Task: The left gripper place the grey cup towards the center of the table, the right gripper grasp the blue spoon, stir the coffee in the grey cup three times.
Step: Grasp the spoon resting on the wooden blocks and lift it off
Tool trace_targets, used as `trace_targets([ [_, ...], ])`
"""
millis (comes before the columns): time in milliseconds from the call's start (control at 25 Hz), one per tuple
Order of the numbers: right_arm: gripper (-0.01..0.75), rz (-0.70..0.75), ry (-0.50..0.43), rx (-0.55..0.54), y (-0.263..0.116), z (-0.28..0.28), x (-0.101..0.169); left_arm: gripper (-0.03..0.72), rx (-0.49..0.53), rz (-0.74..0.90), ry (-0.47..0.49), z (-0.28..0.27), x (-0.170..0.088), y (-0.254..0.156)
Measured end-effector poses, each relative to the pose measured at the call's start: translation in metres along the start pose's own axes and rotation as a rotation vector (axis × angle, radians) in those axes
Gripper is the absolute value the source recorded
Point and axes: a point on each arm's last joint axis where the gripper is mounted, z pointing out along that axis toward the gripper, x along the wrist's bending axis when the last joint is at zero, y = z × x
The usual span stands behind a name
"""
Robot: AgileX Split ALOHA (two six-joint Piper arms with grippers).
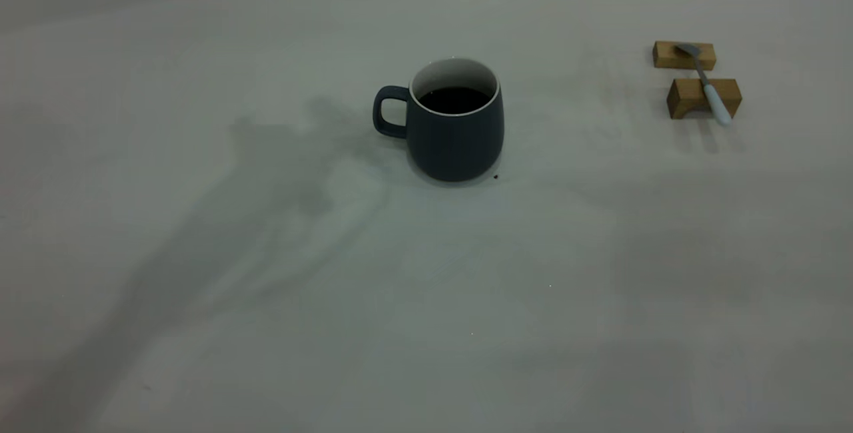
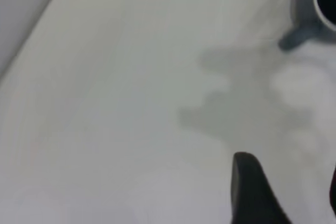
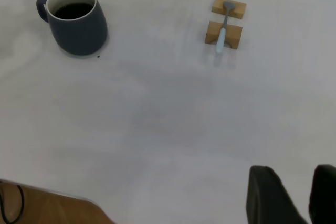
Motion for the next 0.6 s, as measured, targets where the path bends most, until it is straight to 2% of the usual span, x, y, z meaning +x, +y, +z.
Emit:
trace_targets([
  [240, 0.240, 0.000, 0.000, 0.000, 0.000, 0.000, 0.000, 0.342, 0.149, -0.164, 0.038, -0.055, 0.003, -0.033],
  [440, 0.240, 0.000, 0.000, 0.000, 0.000, 0.000, 0.000, 0.305, 0.060, -0.302, 0.082, -0.096, 0.003, -0.050],
  [600, 0.240, 0.000, 0.000, -0.001, 0.000, 0.000, 0.000, 0.285, 0.005, -0.407, 0.093, -0.128, -0.008, -0.088],
])
